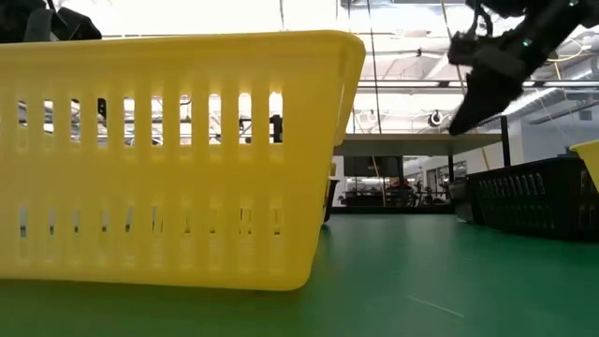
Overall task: Stack baskets on shelf by color
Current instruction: Put the top right black bin on the shelf
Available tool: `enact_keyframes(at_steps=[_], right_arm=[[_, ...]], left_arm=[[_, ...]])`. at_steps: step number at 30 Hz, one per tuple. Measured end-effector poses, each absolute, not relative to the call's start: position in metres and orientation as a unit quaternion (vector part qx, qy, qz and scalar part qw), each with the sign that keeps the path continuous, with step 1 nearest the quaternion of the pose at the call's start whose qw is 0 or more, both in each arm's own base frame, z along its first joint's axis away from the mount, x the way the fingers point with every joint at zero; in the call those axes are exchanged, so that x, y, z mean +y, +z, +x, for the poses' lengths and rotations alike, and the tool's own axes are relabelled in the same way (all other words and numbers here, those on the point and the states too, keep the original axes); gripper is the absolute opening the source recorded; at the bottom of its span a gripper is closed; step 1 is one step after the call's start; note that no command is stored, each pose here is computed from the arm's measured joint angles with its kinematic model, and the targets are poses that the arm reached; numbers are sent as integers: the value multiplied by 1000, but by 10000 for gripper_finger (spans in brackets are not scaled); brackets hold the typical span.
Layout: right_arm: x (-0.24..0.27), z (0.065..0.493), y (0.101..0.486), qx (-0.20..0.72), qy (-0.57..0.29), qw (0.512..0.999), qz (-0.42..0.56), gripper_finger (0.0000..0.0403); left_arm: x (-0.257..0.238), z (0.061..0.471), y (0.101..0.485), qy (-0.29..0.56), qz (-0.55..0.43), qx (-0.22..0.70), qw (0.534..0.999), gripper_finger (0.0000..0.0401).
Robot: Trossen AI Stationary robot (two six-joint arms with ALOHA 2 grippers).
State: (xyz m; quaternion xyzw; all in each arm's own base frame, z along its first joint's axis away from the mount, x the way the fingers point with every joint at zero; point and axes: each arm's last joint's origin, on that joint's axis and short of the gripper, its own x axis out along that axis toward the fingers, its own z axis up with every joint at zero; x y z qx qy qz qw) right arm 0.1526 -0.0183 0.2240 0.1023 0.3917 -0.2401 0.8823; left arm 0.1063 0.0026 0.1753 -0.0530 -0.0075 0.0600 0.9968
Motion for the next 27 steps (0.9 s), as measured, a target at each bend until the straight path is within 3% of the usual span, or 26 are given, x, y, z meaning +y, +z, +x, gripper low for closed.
enact_keyframes(at_steps=[12, 17, 27], right_arm=[[-47, 161, 189, 542, -241, 800, 89, 149], [-52, 166, 183, 559, -195, 799, 107, 149], [-59, 168, 176, 574, -205, 784, 117, 128]], left_arm=[[3, 106, 181, 67, 39, -32, 996, 37], [3, 106, 186, 69, 64, -53, 994, 37], [3, 102, 202, 78, 48, -139, 986, 37]])
